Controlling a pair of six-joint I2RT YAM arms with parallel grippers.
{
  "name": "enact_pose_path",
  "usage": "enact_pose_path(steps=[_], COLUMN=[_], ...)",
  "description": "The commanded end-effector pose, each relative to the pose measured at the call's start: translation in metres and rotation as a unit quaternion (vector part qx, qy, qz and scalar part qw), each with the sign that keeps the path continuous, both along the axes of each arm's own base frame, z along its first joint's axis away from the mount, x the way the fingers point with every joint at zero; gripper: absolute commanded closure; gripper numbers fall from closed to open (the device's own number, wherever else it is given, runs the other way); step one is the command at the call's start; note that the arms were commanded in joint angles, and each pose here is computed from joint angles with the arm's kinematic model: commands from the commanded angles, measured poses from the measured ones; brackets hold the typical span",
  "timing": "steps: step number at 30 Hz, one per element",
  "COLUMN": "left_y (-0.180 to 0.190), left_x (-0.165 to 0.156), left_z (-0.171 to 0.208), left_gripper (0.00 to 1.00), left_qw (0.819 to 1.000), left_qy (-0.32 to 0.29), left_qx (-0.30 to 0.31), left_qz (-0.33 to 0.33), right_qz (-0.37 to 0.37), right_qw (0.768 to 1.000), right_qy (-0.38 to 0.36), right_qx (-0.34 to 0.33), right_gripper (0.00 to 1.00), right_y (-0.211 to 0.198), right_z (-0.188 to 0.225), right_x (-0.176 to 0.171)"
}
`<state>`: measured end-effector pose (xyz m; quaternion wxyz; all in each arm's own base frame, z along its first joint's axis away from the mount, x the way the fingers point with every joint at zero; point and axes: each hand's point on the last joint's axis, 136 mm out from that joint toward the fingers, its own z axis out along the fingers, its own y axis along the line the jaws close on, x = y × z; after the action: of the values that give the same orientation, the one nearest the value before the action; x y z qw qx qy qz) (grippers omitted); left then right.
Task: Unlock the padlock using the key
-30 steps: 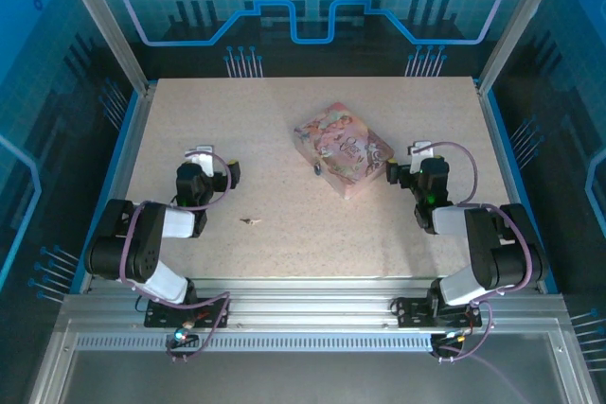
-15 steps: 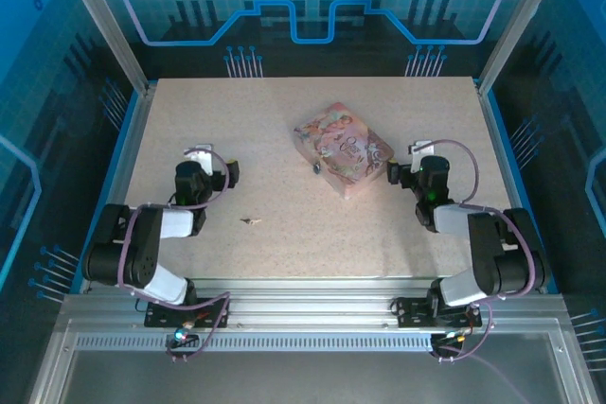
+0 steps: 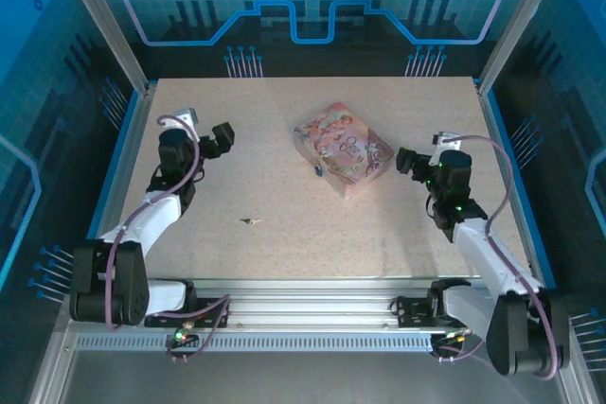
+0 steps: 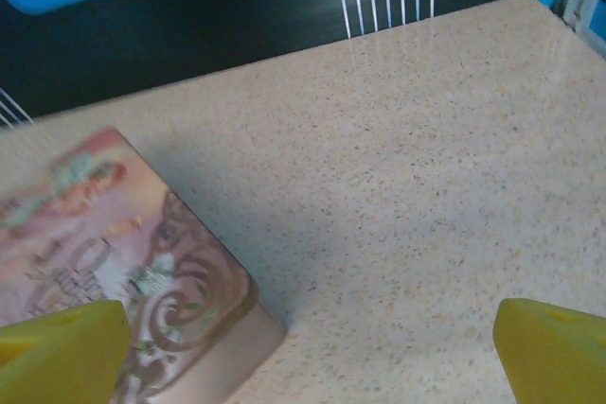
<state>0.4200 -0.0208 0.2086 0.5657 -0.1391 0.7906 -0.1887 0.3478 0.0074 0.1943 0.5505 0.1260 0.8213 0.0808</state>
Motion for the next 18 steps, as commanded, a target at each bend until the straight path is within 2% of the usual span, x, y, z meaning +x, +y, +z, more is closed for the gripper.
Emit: enact_pose_path(steps=[1,6,11,18], left_y=[-0.041,-0.082,-0.132,-0.197], left_x=[0.002,0.022,0.038,0.068], left_z=[-0.003,-0.013,-0.026,-0.061], left_gripper=[0.01,0.01,0.01,0.05], left_qw=[0.986,0.961,0.946,0.917], left_qy=[0.053,0.123,0.170,0.240], left_qx=[-0.120,-0.168,-0.142,-0.130], left_qz=[-0.101,-0.182,-0.238,-0.293], right_qz=[-0.012,0.044,0.082,0.104], right_qw=[0.991,0.984,0.973,0.964], right_qy=[0.051,0.038,0.095,0.130], right_qx=[0.121,0.167,0.195,0.210], right_gripper=[0.00,0.00,0.00,0.00], right_y=[0.003,0.025,0.043,0.059], right_z=[-0.012,-0.002,-0.013,-0.033], right_x=[-0.021,-0.041,-0.062,-0.086])
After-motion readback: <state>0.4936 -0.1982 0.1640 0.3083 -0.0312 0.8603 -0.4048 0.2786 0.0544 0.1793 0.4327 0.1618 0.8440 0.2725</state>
